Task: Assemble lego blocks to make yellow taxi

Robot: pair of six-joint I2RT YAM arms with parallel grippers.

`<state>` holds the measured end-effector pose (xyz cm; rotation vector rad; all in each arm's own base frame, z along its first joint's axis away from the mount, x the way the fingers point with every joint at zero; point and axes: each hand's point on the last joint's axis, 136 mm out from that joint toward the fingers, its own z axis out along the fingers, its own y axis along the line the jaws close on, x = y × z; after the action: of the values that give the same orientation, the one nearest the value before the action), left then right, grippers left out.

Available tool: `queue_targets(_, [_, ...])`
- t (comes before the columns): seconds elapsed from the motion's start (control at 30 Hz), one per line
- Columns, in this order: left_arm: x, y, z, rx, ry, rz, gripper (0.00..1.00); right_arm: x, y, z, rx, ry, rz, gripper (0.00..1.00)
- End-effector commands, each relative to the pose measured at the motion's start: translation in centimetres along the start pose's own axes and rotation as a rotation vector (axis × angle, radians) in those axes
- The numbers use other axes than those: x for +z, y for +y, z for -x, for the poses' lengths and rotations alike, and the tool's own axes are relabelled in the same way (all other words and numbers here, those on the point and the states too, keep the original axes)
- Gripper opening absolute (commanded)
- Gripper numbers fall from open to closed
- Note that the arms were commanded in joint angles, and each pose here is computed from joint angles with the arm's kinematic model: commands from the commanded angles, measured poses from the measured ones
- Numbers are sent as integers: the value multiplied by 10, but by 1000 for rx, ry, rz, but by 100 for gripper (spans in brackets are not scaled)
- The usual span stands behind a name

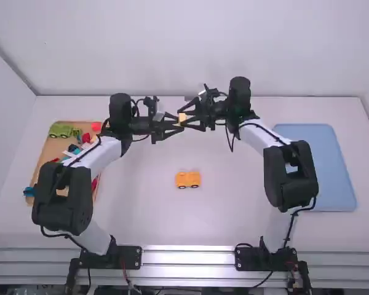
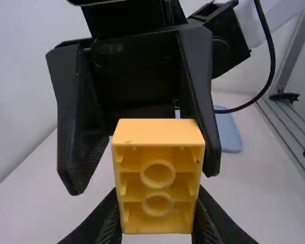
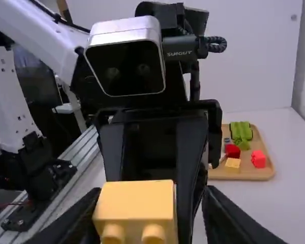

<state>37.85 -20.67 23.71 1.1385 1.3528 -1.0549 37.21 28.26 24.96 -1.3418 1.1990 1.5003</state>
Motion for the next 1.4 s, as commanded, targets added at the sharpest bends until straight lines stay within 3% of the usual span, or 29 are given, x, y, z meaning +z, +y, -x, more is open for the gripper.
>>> queue_targets(0.0, [2, -7, 1, -2, -10, -38, 6, 1, -3, 7, -25, 0, 10, 47])
queue_targets(0.13, [0, -5, 0, -10, -8, -31, 12, 1, -3, 7, -25, 0, 9, 32])
queue_targets(0.2, [-1, -5, 0, -11, -7, -28, 31, 0, -3, 7, -25, 0, 8, 25])
queue_targets(0.3, [1, -6, 0, -10, -7, -33, 86, -3, -4, 8, -31, -1, 0, 21])
queue_targets(0.33, [2, -6, 0, -9, -7, -34, 99, -5, -7, 8, -31, -2, -15, 20])
queue_targets(0.47, [2, 0, -5, -29, 10, 5, 99, -21, -45, 12, 60, -29, -240, 14])
queue_targets(0.63, [-14, 55, -53, -245, 191, 388, 99, -62, -82, 17, 113, -54, -513, 14])
queue_targets(0.83, [-43, 78, -92, -332, 346, 624, 99, -111, -101, 4, 173, 96, -897, 14])
queue_targets(0.93, [-49, 83, -97, -319, 375, 672, 99, -131, -90, -15, 178, 361, -1102, 16])
queue_targets(1.03, [-48, 83, -95, -276, 391, 665, 99, -133, -71, -41, 199, 610, -1138, 17])
queue_targets(1.17, [-48, 85, -87, -260, 383, 669, 99, -127, -26, -92, 242, 973, -1037, 14])
queue_targets(1.27, [-49, 87, -81, -253, 379, 672, 99, -122, 0, -122, 263, 1151, -929, 13])
queue_targets(1.33, [-51, 91, -78, -252, 384, 693, 99, -114, 25, -149, 257, 1297, -764, 5])
queue_targets(1.37, [-52, 92, -78, -252, 386, 697, 99, -112, 28, -152, 254, 1311, -741, 5])
